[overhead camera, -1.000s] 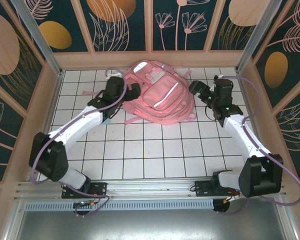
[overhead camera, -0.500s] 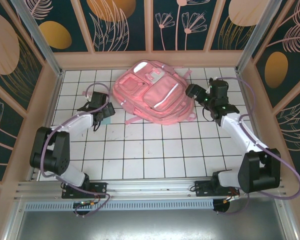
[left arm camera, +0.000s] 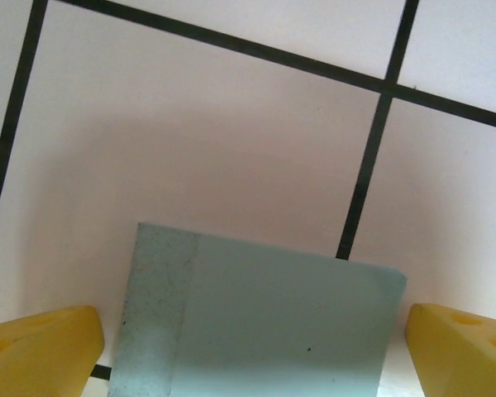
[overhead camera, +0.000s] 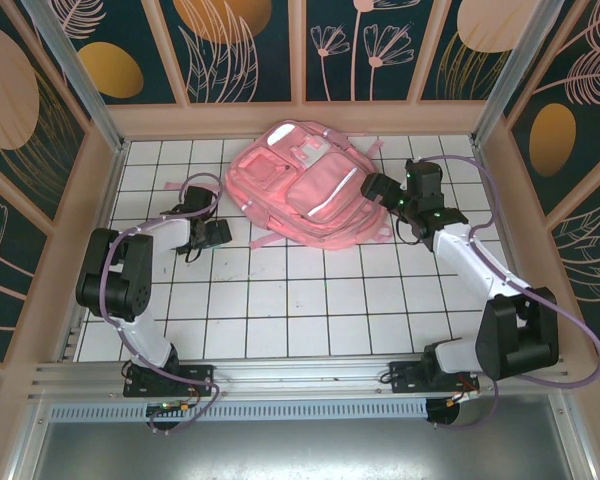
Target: Pack the student bag
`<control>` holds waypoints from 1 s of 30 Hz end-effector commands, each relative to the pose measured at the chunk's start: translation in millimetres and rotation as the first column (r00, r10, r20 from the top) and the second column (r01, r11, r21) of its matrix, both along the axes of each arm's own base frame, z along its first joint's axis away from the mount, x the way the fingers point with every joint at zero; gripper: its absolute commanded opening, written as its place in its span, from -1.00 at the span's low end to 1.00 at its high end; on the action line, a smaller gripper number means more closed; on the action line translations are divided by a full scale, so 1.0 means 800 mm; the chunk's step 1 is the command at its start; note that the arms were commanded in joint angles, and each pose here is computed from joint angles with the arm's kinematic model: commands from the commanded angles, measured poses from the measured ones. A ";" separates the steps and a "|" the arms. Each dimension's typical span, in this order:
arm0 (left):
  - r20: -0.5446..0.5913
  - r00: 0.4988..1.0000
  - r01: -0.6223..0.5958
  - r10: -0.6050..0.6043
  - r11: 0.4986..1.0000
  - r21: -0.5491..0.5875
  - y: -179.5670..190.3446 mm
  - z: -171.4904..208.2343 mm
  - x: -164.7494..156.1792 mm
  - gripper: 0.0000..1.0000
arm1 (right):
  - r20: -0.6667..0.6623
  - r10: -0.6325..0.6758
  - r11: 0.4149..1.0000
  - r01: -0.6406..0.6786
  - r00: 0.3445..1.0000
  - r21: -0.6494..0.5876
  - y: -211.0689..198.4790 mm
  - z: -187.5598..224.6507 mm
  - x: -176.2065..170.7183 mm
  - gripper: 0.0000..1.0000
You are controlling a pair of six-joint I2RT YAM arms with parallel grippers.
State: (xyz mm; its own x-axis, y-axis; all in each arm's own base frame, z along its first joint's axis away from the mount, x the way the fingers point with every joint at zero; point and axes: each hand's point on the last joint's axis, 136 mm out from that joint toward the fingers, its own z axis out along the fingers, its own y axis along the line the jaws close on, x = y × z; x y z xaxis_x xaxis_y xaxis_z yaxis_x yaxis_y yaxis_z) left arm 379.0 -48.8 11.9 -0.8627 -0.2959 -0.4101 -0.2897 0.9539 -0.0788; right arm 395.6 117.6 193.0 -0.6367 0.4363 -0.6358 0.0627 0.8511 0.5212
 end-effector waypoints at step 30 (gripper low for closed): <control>0.381 0.922 0.223 0.071 0.706 -0.672 -0.179 0.210 0.038 -0.05 | 0.004 0.071 0.995 -0.070 0.997 -0.068 0.043 -0.030 0.032 0.77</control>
